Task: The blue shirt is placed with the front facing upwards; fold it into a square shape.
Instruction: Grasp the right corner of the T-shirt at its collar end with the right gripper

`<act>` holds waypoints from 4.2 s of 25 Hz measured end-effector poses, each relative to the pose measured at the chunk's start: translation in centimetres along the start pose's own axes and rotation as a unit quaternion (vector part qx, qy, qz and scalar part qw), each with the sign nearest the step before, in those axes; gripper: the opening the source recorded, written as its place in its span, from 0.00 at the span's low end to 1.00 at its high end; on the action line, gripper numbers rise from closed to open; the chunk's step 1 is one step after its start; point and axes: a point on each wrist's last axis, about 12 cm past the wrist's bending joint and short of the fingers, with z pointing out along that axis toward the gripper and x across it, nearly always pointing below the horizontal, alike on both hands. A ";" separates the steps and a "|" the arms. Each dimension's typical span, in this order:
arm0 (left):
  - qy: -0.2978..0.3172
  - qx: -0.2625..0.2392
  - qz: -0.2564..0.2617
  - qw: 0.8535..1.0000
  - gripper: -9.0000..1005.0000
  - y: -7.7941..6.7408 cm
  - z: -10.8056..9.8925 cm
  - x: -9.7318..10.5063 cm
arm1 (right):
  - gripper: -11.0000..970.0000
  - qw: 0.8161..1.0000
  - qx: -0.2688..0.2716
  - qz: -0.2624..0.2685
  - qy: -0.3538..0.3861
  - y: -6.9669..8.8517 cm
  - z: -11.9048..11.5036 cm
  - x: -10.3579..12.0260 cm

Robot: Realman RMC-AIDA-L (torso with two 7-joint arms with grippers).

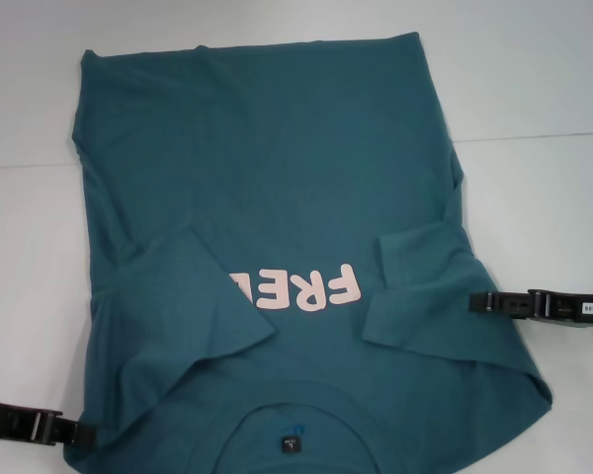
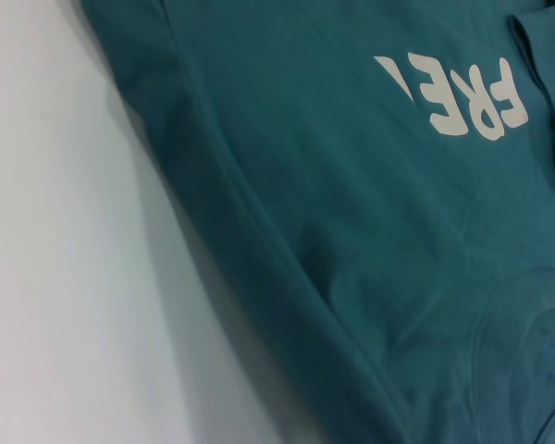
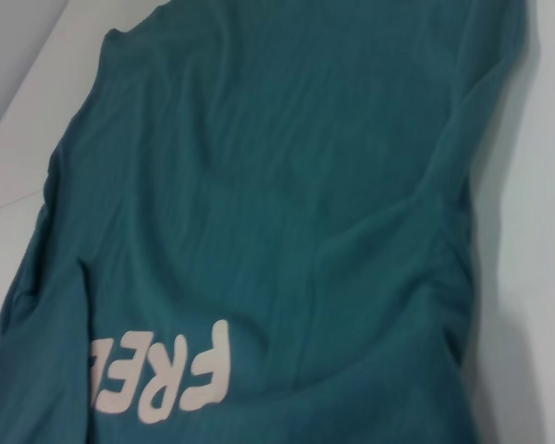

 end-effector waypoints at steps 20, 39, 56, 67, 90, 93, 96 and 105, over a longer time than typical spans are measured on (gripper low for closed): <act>0.001 0.004 0.001 1.000 0.04 -0.2 0.4 -0.1 | 0.91 0.996 -0.077 0.013 0.051 0.1 -3.1 1.8; 0.003 0.005 0.004 1.000 0.04 -0.4 0.5 -0.2 | 0.91 0.999 -0.025 0.011 0.021 -1.5 -3.5 1.8; 0.002 0.005 0.008 1.000 0.04 -0.5 0.6 -0.4 | 0.91 0.999 -0.005 -0.034 -0.003 0.0 -0.2 0.4; -0.001 0.002 0.010 1.000 0.04 -0.5 0.6 -0.6 | 0.91 0.999 0.006 -0.047 -0.012 0.2 0.6 0.1; -0.002 0.003 0.008 1.000 0.04 -0.5 0.7 -0.6 | 0.91 0.995 -0.072 -0.037 0.051 0.2 -2.5 1.8; -0.001 0.004 0.009 1.000 0.04 -0.5 0.8 -0.6 | 0.91 0.995 -0.071 -0.034 0.055 0.1 -2.7 2.0; -0.001 0.004 0.009 1.000 0.04 -0.6 0.8 -0.6 | 0.91 0.995 -0.077 -0.034 0.061 0.3 -2.5 2.2; -0.001 0.004 0.009 1.000 0.04 -0.5 0.8 -0.6 | 0.91 0.989 -0.118 -0.035 0.076 1.3 -2.8 2.5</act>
